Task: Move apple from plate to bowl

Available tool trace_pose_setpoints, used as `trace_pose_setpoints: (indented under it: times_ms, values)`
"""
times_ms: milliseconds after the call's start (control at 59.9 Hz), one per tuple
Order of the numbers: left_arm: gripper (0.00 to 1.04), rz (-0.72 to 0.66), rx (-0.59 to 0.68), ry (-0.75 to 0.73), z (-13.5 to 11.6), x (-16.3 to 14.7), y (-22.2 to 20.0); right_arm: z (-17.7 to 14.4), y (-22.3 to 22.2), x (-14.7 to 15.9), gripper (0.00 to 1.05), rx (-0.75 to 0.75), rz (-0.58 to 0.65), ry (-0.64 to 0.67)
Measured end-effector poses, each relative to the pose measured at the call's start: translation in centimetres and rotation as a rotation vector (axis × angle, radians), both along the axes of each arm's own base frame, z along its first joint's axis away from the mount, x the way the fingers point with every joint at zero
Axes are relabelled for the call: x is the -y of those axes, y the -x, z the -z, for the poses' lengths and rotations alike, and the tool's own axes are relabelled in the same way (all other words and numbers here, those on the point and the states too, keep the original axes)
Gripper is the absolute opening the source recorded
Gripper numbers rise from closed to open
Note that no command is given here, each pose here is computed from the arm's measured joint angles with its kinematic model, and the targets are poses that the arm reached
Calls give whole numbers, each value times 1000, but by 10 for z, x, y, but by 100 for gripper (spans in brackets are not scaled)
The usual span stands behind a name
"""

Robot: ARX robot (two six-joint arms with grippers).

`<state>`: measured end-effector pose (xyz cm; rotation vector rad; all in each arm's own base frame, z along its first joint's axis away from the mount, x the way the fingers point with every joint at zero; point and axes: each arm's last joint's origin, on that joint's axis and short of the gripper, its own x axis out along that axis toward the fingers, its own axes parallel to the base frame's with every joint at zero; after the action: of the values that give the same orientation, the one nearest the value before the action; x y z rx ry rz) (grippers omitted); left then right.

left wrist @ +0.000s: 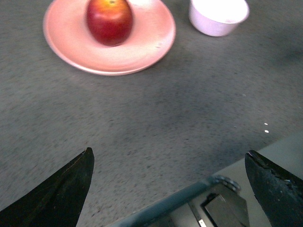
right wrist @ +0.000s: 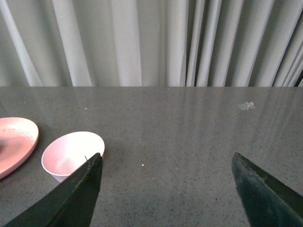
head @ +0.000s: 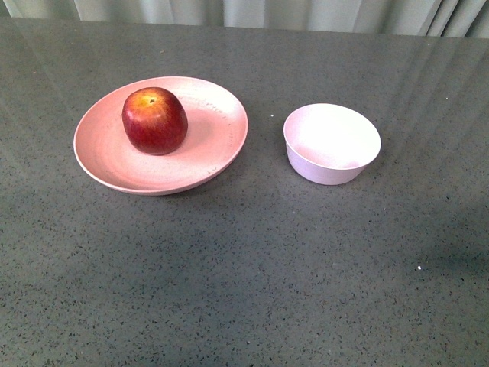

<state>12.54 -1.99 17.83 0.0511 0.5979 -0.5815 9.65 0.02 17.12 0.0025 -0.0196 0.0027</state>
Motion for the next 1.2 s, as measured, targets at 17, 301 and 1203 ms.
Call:
trace_pose_setpoints:
  times_ms: [17,301,1203]
  values:
    - [96,4,1,-1,-1,1,-2,0,0,0,91,0,2,0]
    - [96,4,113,-7,-19,43,-73,0,0,0,96,0,1,0]
    - [96,-136,69,-115,34,101,-195,0,0,0,96,0,1,0]
